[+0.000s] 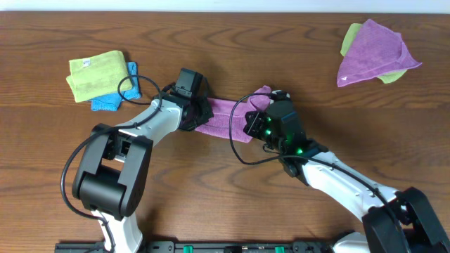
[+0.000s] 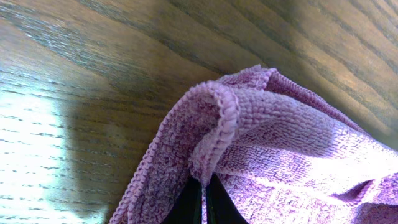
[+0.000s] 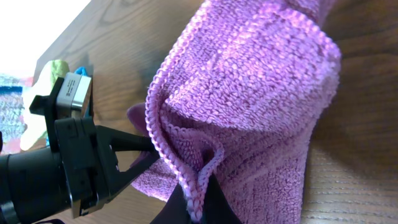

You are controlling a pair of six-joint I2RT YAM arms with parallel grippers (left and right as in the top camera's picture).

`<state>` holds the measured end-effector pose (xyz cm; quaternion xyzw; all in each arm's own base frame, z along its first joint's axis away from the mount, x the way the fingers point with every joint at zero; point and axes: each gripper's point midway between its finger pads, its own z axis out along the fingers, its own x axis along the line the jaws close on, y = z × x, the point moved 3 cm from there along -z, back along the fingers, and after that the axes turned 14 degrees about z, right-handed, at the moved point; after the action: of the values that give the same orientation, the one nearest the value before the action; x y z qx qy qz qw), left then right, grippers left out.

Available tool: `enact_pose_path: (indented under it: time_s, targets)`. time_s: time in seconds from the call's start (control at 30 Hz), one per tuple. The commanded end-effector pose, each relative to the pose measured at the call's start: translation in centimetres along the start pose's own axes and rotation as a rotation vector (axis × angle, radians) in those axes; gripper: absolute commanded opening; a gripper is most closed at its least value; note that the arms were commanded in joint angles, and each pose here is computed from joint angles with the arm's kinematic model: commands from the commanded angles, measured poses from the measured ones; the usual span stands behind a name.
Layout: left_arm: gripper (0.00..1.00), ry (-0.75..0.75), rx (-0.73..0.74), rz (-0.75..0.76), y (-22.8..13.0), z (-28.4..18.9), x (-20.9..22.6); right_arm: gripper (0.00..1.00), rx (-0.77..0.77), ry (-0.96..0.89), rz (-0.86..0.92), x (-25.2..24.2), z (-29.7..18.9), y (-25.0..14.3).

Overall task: Fold the cloth
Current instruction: 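Move the right gripper's end toward the left gripper, folding the strip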

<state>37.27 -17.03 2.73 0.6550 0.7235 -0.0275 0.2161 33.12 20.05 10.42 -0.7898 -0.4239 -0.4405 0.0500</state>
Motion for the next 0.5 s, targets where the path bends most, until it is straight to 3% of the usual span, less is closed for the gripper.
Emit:
enact_pose_path:
  time_s: [0.0, 0.47]
  targets:
    - [0.06, -0.017, 0.027, 0.047, -0.4, -0.1, -0.4, 0.01, -0.017, 0.026, -0.030, 1.7, -0.1, 0.4]
    - [0.06, -0.049, -0.060, 0.116, 1.4, -4.1, -2.1, 0.01, 0.035, 0.046, -0.096, 4.2, 1.9, -1.4]
